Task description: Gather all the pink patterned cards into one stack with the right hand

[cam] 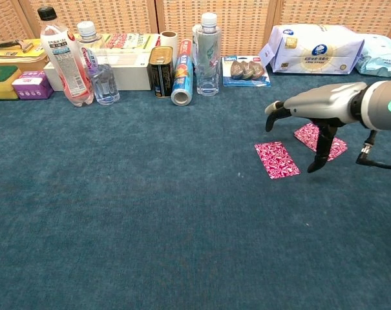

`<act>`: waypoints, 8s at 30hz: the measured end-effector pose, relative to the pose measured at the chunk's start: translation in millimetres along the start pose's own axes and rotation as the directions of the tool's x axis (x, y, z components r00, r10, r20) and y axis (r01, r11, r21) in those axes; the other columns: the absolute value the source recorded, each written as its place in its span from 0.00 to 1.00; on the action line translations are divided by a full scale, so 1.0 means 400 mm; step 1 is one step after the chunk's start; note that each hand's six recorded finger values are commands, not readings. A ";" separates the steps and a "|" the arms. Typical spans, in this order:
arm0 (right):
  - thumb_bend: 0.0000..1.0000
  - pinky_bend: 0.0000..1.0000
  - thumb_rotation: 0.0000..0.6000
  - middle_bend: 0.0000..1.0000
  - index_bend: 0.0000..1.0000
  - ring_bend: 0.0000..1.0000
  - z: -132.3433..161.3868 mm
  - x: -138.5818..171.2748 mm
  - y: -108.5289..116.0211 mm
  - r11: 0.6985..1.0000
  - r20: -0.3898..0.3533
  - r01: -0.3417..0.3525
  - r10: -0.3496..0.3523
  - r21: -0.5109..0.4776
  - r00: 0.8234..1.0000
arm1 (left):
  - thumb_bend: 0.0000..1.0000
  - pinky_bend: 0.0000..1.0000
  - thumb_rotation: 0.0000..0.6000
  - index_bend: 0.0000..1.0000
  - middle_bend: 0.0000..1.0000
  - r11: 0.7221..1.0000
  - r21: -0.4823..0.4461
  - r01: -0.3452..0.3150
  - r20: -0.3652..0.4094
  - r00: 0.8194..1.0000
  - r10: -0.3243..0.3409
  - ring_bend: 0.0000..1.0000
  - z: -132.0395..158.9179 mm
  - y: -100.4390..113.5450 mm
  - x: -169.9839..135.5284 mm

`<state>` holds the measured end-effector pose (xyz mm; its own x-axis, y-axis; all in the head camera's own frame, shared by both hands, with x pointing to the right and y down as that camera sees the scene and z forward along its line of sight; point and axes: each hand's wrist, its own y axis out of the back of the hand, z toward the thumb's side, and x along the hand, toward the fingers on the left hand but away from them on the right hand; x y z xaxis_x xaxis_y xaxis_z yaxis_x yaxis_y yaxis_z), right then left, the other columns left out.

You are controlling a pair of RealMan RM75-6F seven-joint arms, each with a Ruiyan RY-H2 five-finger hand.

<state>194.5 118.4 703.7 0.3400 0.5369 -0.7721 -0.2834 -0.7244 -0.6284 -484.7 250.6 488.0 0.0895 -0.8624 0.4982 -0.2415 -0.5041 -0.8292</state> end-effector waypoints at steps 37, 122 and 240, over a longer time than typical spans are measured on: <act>0.08 0.04 1.00 0.00 0.18 0.04 0.077 -0.048 -0.027 0.999 0.070 -0.026 0.028 -0.026 0.997 | 0.08 0.00 1.00 0.00 0.00 1.000 -0.025 -0.006 0.014 1.000 0.007 0.00 -0.016 0.017 -0.015; 0.12 0.07 1.00 0.02 0.34 0.07 0.023 -0.015 0.017 1.000 0.020 0.018 -0.018 0.007 1.000 | 0.08 0.00 1.00 0.00 0.00 1.000 -0.007 0.001 0.011 1.000 -0.001 0.00 -0.008 0.005 -0.008; 0.11 0.11 1.00 0.03 0.24 0.09 -0.190 -0.086 0.045 0.990 0.009 -0.052 0.051 0.130 0.999 | 0.08 0.00 1.00 0.00 0.00 0.996 0.085 -0.041 -0.091 0.995 0.049 0.00 0.019 -0.030 0.010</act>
<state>245.8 54.1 725.9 0.3174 0.5030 -0.8039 -0.4149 -0.6886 -0.5947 -474.1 252.8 497.9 -0.0111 -0.8783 0.4780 -0.1622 -0.4701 -0.8676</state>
